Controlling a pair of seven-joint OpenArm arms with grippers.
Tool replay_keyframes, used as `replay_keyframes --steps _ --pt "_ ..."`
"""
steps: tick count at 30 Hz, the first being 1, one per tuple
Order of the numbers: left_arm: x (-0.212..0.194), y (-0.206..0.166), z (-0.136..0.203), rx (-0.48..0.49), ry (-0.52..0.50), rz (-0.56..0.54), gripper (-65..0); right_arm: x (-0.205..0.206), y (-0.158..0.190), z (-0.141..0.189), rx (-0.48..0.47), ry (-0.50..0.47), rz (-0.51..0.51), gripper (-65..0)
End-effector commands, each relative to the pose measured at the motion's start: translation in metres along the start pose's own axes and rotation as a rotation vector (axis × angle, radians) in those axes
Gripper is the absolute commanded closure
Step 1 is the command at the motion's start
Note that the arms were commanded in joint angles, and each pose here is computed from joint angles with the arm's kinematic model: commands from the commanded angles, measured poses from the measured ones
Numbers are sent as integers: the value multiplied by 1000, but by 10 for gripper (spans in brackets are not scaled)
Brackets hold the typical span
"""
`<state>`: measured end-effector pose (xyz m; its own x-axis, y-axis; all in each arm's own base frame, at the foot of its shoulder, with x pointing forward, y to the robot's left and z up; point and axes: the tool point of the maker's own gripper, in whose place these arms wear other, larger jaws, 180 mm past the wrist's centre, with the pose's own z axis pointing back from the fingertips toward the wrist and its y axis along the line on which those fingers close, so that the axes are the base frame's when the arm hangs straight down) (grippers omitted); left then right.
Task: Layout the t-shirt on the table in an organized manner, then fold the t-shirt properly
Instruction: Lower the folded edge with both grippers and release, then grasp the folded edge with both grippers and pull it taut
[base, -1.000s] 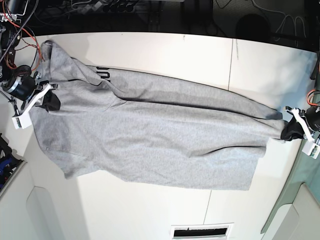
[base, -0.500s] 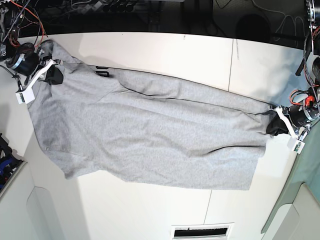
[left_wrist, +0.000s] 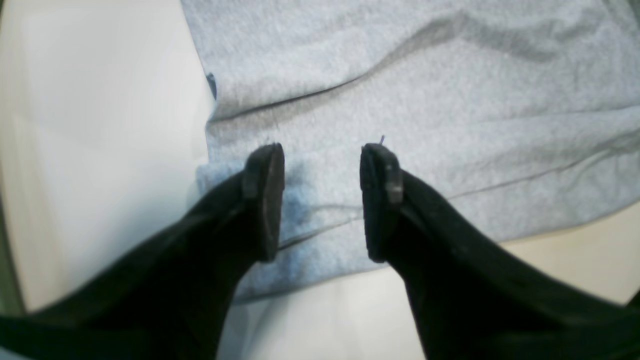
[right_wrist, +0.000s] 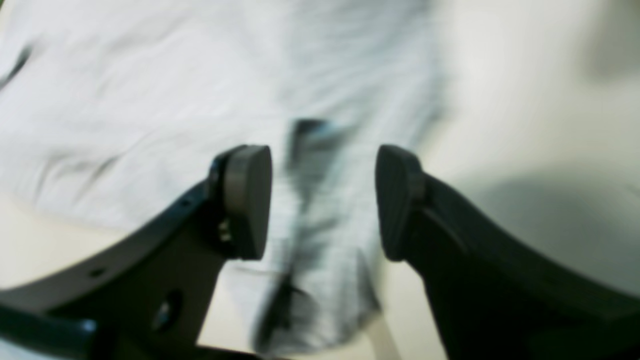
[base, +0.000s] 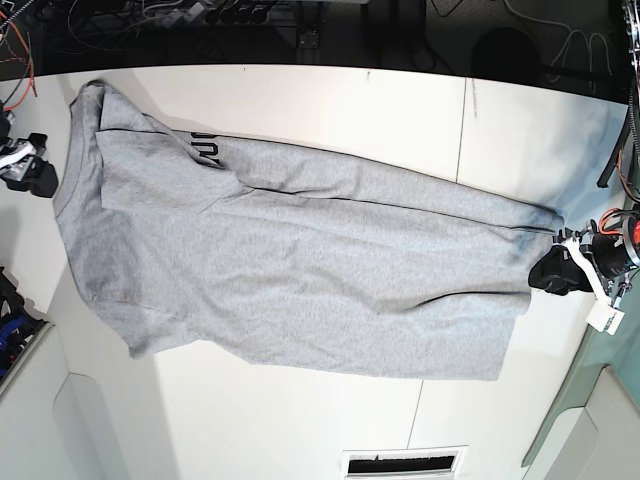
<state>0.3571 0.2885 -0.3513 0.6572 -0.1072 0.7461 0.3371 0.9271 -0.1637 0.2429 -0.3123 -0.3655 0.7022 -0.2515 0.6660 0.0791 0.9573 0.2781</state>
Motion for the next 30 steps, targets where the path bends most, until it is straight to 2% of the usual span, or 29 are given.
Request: replay_keyframes --steps 1,3,5,8,10,14,16,20,25,30 --pt "25 5 10 -3 -68 -6 -278 17 -9 10 -23 -57 -1 -332" --pt "19 -7 10 -64 -37 51 -278 14 -24 19 -56 -66 -33 -332" --pt "13 -36 8 -182 21 104 -278 1 -32 22 -68 -42 -59 -338" --pt "15 -72 12 -303 17 109 -278 -26 -40 19 -70 15 -109 -402" --pt "17 -87 15 -323 0 71 -278 -40 -44 16 -53 36 -170 -429" --pt "19 -103 12 -337 -29 47 -282 -62 -38 4 4 62 -254 -431" --pt "19 -98 11 -314 -34 36 -305 -73 -30 -5 28 87 -278 -431" --pt "23 -75 8 -197 -65 -26 -380 -89 -2 -22 96 123 -306 -431" --pt "21 -39 7 -36 -69 -27 -381 -106 28 -35 159 167 -317 -430" --pt "11 1 -3 58 -53 52 -381 -113 44 -40 187 165 -350 -430"
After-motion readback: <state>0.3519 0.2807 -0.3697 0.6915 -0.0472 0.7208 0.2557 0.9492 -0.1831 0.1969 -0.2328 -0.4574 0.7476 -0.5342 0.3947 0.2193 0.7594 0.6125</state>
